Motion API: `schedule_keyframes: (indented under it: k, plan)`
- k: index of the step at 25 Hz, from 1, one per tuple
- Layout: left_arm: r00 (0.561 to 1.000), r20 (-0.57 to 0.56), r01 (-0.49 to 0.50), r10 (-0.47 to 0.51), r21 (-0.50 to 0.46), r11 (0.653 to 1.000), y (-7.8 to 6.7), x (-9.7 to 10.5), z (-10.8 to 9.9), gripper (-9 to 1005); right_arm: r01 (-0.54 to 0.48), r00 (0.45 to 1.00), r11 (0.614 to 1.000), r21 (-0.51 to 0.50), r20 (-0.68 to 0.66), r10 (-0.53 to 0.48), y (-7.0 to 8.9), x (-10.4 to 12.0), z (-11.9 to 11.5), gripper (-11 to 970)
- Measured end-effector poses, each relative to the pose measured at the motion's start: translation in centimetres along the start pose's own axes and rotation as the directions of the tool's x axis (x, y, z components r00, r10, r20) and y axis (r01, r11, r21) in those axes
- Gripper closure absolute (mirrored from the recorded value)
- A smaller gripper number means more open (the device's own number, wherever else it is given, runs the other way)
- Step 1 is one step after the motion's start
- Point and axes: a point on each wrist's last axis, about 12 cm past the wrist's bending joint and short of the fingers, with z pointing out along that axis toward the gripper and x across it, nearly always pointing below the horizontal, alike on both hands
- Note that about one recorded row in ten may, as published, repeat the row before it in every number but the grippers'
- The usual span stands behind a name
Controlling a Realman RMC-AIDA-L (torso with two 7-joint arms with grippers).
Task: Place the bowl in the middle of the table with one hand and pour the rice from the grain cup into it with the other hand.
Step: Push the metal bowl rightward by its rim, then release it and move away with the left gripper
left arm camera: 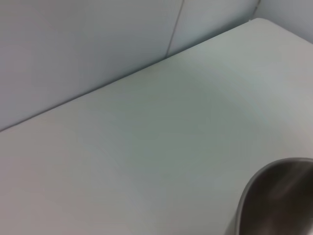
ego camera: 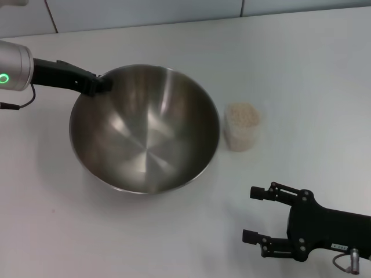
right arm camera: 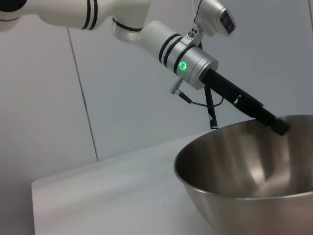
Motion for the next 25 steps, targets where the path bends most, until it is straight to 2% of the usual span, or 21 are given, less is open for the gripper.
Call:
schedule_keyframes:
  k: [8, 13, 17, 18, 19, 21, 22, 23, 24, 25]
  plan:
    - [0.999, 0.007, -0.043, 0.043, 0.006, 0.999, -0.6, 0.7, 0.7, 961, 0.001, 1.0, 1.0, -0.002, 0.0, -0.001, -0.1, -0.1, 0.1, 182]
    - [0.998, 0.016, -0.058, 0.058, -0.016, 0.998, -0.4, 0.8, 0.6, 844, -0.001, 1.0, 1.0, 0.0, 0.0, 0.001, 0.0, 0.0, 0.0, 184]
    - [0.995, 0.043, -0.087, 0.089, -0.04, 0.995, -0.1, 0.8, -0.9, 728, -0.002, 1.0, 1.0, 0.021, 0.004, 0.002, -0.1, 0.0, -0.1, 186]
    - [0.995, 0.043, -0.087, 0.089, -0.04, 0.995, -0.1, 0.8, -0.9, 681, -0.002, 1.0, 0.999, 0.041, 0.008, 0.002, -0.3, 0.0, -0.2, 186]
    - [0.991, 0.053, -0.119, 0.121, -0.041, 0.992, -0.4, 1.0, -2.1, 635, -0.003, 1.0, 0.998, 0.069, 0.011, 0.003, -0.5, 0.0, -0.4, 187]
    - [0.984, 0.059, -0.166, 0.168, -0.04, 0.985, -0.7, 1.6, -3.6, 542, -0.013, 1.0, 0.986, 0.165, 0.023, 0.01, -1.1, 0.2, -0.8, 188]
    - [0.984, 0.059, -0.166, 0.168, -0.04, 0.985, -0.7, 1.6, -3.6, 513, -0.018, 1.0, 0.978, 0.209, 0.027, 0.013, -1.2, 0.4, -0.9, 188]
    - [0.98, 0.062, -0.187, 0.189, -0.04, 0.982, -0.9, 2.1, -4.3, 485, -0.02, 0.999, 0.966, 0.258, 0.034, 0.012, -1.5, 0.5, -1.2, 188]
    - [0.971, 0.108, -0.214, 0.214, -0.016, 0.977, -1.5, 3.8, -6.0, 456, -0.023, 0.999, 0.948, 0.316, 0.039, 0.011, -1.7, 0.7, -1.5, 189]
    - [0.968, 0.126, -0.22, 0.219, -0.007, 0.976, -1.7, 4.3, -6.3, 428, -0.026, 0.999, 0.93, 0.367, 0.047, 0.009, -1.9, 0.8, -1.7, 189]
